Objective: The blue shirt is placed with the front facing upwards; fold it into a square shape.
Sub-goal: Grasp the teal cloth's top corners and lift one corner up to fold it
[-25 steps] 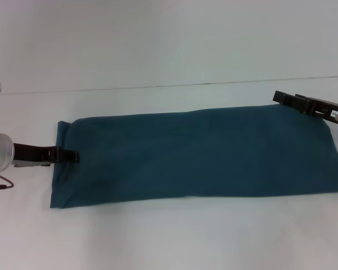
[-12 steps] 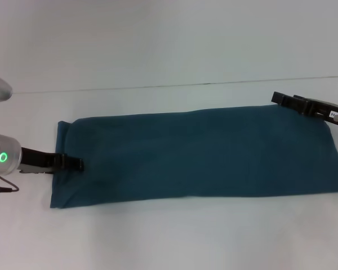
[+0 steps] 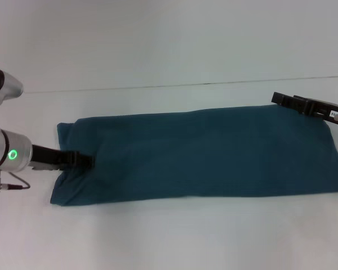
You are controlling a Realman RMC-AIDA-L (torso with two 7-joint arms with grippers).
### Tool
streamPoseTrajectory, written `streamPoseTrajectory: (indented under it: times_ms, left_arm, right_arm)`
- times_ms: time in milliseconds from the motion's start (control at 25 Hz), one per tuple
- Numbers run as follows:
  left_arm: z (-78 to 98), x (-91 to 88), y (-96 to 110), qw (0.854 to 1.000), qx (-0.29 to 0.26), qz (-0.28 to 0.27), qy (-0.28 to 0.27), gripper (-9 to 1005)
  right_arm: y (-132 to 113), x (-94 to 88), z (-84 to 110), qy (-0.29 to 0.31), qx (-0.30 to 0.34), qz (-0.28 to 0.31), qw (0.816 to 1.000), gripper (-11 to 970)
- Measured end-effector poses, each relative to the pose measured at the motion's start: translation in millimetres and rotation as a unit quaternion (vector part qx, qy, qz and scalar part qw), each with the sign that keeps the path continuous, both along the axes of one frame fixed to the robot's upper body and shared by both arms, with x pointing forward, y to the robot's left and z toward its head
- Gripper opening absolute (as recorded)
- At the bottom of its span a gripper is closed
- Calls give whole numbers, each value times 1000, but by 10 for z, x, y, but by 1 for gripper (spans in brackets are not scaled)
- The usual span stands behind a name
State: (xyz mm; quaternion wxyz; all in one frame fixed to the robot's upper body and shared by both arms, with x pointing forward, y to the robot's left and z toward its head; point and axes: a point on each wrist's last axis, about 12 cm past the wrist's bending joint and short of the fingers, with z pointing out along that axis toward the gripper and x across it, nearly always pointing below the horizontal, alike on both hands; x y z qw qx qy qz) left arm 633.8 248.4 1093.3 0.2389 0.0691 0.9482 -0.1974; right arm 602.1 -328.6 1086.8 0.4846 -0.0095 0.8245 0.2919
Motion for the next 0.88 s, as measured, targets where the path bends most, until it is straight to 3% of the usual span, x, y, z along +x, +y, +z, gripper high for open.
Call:
streamPoseTrajectory:
  times_ms: [880]
  left_arm:
    - [-42, 16, 18, 1000, -1, 3, -21, 183]
  right_arm:
    - [-19, -14, -11, 2, 0, -2, 1000, 750]
